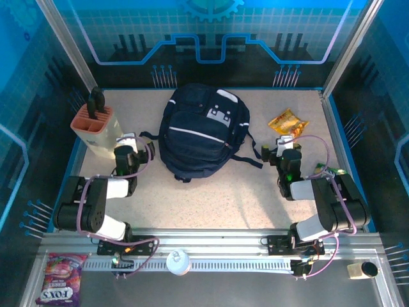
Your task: Pack books, pencil case, and school supplies into a backpack
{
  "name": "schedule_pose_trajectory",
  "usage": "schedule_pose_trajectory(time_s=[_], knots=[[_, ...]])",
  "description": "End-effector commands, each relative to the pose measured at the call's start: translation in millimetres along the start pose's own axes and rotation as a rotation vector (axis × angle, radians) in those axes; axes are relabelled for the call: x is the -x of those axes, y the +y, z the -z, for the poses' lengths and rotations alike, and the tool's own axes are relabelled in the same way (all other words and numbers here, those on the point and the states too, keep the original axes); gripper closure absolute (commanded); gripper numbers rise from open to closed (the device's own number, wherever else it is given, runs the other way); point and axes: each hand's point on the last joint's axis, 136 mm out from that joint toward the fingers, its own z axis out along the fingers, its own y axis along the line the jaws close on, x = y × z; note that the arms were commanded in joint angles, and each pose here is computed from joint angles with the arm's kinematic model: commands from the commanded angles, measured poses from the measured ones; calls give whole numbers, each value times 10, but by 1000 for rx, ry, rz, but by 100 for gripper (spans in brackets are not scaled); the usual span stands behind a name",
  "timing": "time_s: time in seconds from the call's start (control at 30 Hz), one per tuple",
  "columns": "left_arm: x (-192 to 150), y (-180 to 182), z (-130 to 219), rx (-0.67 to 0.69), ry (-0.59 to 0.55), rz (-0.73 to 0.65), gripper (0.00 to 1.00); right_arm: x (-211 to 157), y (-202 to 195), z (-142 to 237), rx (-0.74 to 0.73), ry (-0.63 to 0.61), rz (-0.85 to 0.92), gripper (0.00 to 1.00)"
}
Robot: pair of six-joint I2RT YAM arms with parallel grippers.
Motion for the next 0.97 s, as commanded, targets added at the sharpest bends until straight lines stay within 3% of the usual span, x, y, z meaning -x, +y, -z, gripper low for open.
schedule_pose_trajectory(time_s=[0.0, 0.13, 0.93], knots=[[154, -62, -61, -38, -55, -5, 1, 160, -6, -69, 12, -82, 7, 0], [131, -70, -70, -38, -55, -11, 1, 122, 2, -155, 13, -10, 4, 0], [102, -163, -94, -49, -52, -64, 1, 115, -17, -156, 21, -13, -6, 0]])
